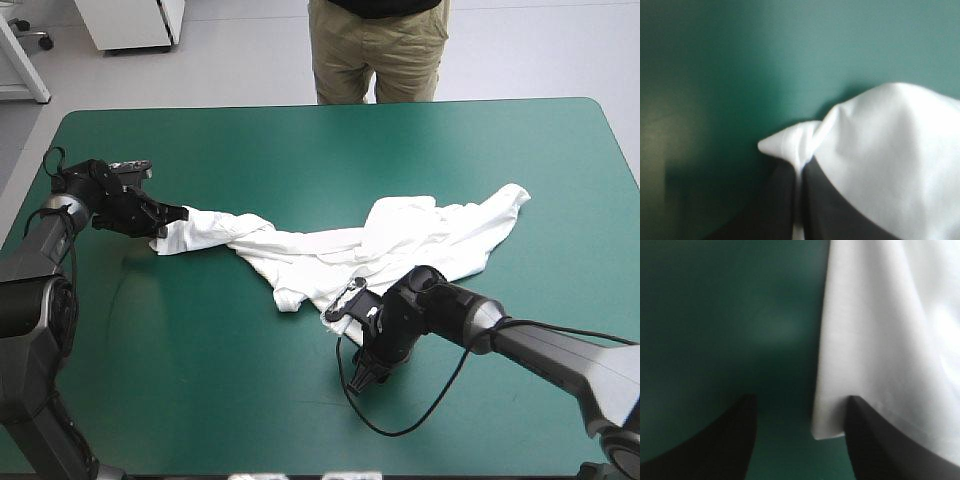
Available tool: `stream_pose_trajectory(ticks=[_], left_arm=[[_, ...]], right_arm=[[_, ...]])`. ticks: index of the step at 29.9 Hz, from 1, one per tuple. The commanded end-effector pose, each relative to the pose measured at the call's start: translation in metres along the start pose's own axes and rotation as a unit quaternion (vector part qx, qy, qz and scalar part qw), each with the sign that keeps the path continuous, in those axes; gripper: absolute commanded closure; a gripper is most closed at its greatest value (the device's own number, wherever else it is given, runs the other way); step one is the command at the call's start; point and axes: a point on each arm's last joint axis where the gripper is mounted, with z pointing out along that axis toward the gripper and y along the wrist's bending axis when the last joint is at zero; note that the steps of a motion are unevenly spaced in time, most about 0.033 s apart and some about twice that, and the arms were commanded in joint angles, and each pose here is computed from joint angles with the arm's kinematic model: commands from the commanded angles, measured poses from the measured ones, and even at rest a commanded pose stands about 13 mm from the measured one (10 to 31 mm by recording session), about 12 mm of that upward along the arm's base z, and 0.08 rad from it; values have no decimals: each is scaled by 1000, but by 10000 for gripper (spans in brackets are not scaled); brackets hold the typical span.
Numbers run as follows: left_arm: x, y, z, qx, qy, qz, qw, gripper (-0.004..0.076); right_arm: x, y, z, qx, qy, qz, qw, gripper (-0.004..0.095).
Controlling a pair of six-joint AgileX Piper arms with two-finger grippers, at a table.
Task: Fold the cloth
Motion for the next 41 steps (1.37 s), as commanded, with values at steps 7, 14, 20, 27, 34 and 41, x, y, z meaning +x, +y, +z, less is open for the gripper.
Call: stream_pose_trajectory(ticks=[7, 14, 20, 27, 34, 41], left_arm=[[0, -11, -11, 20, 2, -5, 1000, 733], [1, -13, -12, 29, 5, 3, 1000, 733], [7, -23, -45, 49, 8, 17, 999, 733], [20, -44, -131, 60, -70, 38, 995, 733], [43, -71, -256, 46, -244, 75, 966, 733], [83, -98, -390, 23, -455, 93, 885, 733]], right_arm=[[-9, -4, 21, 11, 9, -14, 1000, 663], [-8, -5, 19, 13, 14, -15, 1000, 917], [-3, -2, -26, 22, -23, 2, 1000, 917], [20, 17, -172, 7, -187, 10, 982, 923], [68, 17, -323, 110, -409, 34, 905, 923], [98, 15, -392, 172, -485, 43, 857, 923]])
